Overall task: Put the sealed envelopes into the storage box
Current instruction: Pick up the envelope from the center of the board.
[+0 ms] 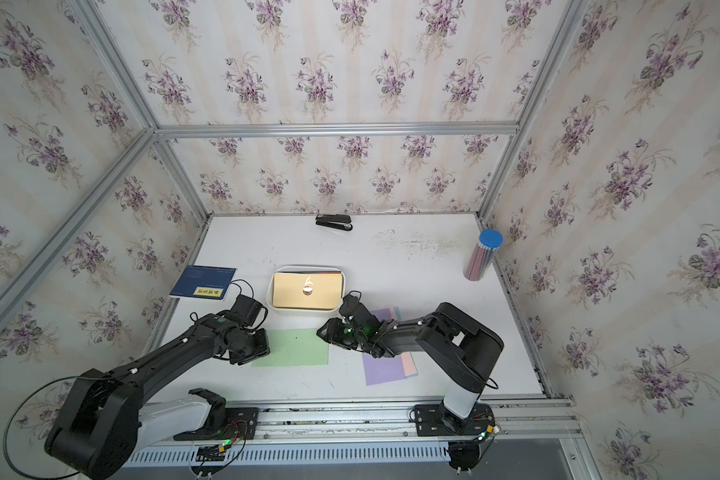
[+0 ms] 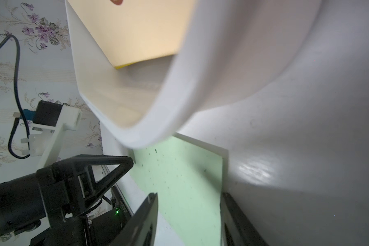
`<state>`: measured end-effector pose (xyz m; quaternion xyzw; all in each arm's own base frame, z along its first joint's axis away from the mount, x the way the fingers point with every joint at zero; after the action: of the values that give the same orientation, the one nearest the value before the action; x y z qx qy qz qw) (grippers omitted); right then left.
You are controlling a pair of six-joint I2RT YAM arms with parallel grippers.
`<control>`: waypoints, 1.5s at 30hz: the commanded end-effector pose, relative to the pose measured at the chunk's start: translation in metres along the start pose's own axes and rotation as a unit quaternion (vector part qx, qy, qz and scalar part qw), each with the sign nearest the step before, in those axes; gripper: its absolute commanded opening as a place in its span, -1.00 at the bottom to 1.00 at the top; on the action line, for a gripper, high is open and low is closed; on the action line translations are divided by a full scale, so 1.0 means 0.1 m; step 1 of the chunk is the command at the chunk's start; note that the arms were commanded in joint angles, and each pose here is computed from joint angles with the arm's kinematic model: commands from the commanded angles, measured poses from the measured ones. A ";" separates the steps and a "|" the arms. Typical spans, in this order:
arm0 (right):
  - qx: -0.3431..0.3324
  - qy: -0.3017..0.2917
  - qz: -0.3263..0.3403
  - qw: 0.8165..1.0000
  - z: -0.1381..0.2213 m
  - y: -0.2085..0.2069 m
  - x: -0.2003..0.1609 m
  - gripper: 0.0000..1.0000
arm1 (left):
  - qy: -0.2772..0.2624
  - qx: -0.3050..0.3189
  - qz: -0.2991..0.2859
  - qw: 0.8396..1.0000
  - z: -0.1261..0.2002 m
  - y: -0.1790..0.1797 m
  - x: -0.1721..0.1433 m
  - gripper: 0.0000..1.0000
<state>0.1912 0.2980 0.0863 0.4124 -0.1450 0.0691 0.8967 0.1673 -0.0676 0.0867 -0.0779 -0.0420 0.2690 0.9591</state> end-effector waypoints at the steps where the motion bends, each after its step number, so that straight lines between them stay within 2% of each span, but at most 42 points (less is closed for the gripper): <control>1: 0.038 -0.002 -0.001 0.999 0.03 0.13 0.04 0.02 | 0.022 -0.033 -0.006 0.999 -0.13 -0.04 -0.05 -0.10; 13: 0.101 -0.022 -0.013 0.995 0.16 0.31 0.08 0.03 | 0.023 -0.037 -0.006 0.999 -0.14 -0.03 -0.06 -0.10; 18: 0.124 -0.026 -0.013 0.992 0.19 0.34 0.07 -0.04 | 0.021 -0.039 -0.006 0.999 -0.14 -0.04 -0.05 -0.10; 26: 0.110 -0.013 -0.016 0.994 0.14 0.25 0.01 -0.20 | 0.023 -0.042 -0.007 0.999 -0.15 -0.04 -0.06 -0.10; 36: 0.053 0.004 0.003 0.999 0.03 0.04 -0.07 -0.22 | 0.024 -0.042 -0.008 0.999 -0.16 -0.04 -0.06 -0.10; 40: 0.063 0.006 0.006 0.998 0.02 0.05 -0.08 -0.45 | 0.025 -0.050 -0.009 0.998 -0.14 -0.06 -0.06 -0.10; 45: 0.079 -0.006 0.011 0.997 0.11 0.15 -0.02 -1.00 | 0.000 -0.086 -0.026 0.996 0.08 -0.14 -0.03 -0.05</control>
<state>0.1820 0.2981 0.0911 0.4670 -0.1342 0.0789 0.8704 0.1671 -0.0690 0.0906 -0.1012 -0.0615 0.2625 0.9576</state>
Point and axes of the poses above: each gripper's point midway between its finger pads, its own z axis back along the fingers, its own y axis along the line the jaws close on, x = y × z, the point moved 8 cm from there along z, back along the fingers, and after that the axes turned 12 degrees about z, right-handed, at the moved point
